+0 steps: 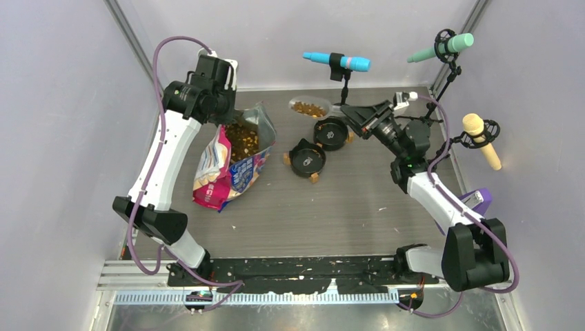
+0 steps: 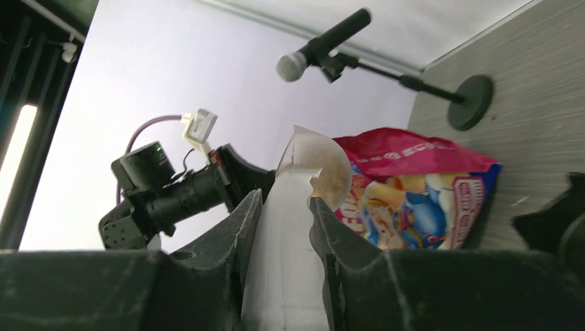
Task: Serve the pet food
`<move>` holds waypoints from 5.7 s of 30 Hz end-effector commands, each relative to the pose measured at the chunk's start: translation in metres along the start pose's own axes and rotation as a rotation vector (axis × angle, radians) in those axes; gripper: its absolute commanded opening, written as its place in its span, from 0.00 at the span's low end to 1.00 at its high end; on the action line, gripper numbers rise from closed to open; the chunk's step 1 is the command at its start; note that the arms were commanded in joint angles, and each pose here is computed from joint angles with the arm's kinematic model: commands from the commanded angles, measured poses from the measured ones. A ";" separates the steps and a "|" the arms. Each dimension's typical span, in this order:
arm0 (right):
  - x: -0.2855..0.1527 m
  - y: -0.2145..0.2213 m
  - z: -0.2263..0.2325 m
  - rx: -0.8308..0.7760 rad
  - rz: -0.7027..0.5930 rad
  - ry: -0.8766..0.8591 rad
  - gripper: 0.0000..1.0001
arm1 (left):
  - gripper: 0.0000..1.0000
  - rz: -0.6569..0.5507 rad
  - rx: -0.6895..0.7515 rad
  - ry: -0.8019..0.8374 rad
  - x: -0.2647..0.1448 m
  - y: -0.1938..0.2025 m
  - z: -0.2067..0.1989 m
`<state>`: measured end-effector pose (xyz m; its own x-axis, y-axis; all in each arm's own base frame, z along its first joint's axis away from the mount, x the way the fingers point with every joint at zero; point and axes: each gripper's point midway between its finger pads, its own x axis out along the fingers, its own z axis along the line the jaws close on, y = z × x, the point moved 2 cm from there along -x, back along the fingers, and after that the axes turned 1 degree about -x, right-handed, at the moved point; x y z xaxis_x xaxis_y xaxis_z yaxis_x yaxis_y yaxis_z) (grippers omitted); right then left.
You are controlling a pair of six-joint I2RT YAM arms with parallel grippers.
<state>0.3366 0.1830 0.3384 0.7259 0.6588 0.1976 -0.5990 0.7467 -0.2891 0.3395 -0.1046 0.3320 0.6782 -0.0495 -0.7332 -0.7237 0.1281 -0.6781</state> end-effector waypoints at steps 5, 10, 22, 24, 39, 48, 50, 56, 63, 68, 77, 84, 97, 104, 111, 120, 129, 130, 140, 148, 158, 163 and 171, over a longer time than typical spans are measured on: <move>-0.030 -0.040 -0.028 -0.055 -0.132 0.074 0.05 | 0.00 -0.100 -0.013 0.007 -0.027 -0.012 0.006; -0.042 -0.066 -0.058 -0.083 -0.209 0.160 0.05 | 0.00 -0.097 -0.011 0.013 -0.027 -0.011 0.005; -0.055 -0.088 -0.129 -0.199 -0.232 0.418 0.05 | 0.00 -0.090 -0.012 0.035 -0.025 -0.010 0.001; -0.058 -0.089 -0.142 -0.212 -0.233 0.468 0.05 | 0.00 -0.086 -0.011 0.039 -0.023 -0.010 0.000; -0.048 -0.096 -0.178 -0.328 -0.231 0.678 0.05 | 0.00 -0.073 -0.029 0.040 -0.023 -0.007 -0.001; -0.034 -0.086 -0.165 -0.455 -0.226 0.782 0.05 | 0.00 -0.062 -0.030 0.038 -0.022 -0.003 -0.001; -0.033 -0.088 -0.159 -0.496 -0.234 0.806 0.05 | 0.00 -0.066 -0.031 0.041 -0.022 -0.003 -0.001; -0.027 -0.089 -0.143 -0.586 -0.241 0.852 0.05 | 0.00 -0.073 -0.026 0.040 -0.023 -0.004 0.000; -0.037 -0.080 -0.128 -0.587 -0.214 0.918 0.05 | 0.00 -0.084 -0.012 0.048 -0.024 -0.006 -0.001; -0.020 -0.063 -0.082 -0.517 -0.151 0.717 0.05 | 0.00 -0.095 -0.014 0.057 -0.024 -0.007 -0.002; 0.010 -0.014 0.027 -0.269 0.015 0.199 0.05 | 0.00 -0.138 -0.050 0.091 -0.031 -0.015 -0.007; 0.014 0.010 0.100 -0.292 0.079 -0.030 0.05 | 0.00 -0.155 -0.074 0.133 -0.037 -0.017 -0.013; 0.045 0.098 0.092 -0.579 0.351 0.133 0.05 | 0.00 -0.161 -0.102 0.136 -0.032 -0.018 -0.015; 0.073 0.133 0.046 -0.707 0.439 0.255 0.05 | 0.00 -0.171 -0.094 0.126 -0.035 -0.019 -0.013; 0.110 0.164 0.022 -0.851 0.479 0.277 0.05 | 0.00 -0.159 -0.086 0.131 -0.034 -0.017 -0.014; 0.146 0.193 -0.041 -0.910 0.556 0.409 0.05 | 0.00 -0.127 -0.084 0.143 -0.031 -0.014 -0.017; 0.147 0.210 -0.093 -0.937 0.637 0.493 0.05 | 0.00 -0.122 -0.083 0.157 -0.031 -0.016 -0.019; 0.149 0.214 -0.096 -0.941 0.655 0.487 0.05 | 0.00 -0.120 -0.083 0.155 -0.030 -0.016 -0.019; 0.146 0.270 -0.103 -0.793 0.879 0.308 0.05 | 0.00 -0.121 -0.082 0.149 -0.028 -0.017 -0.019; 0.152 0.271 -0.085 -0.580 0.891 0.175 0.05 | 0.00 -0.131 -0.083 0.120 -0.030 -0.019 -0.010; 0.150 0.231 -0.045 -0.329 0.772 0.038 0.05 | 0.00 -0.138 -0.092 0.097 -0.031 -0.020 -0.002; 0.143 0.209 -0.016 -0.330 0.699 0.007 0.05 | 0.00 -0.138 -0.094 0.085 -0.032 -0.020 0.001; 0.122 0.163 0.003 -0.333 0.573 0.035 0.05 | 0.00 -0.146 -0.100 0.071 -0.034 -0.020 0.007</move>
<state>0.3202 0.4140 0.2777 0.2517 0.9496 -0.1868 -0.7988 0.0948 -0.5941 0.3355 -0.1066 0.3288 0.6710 -0.1156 -0.7324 -0.7323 0.0519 -0.6790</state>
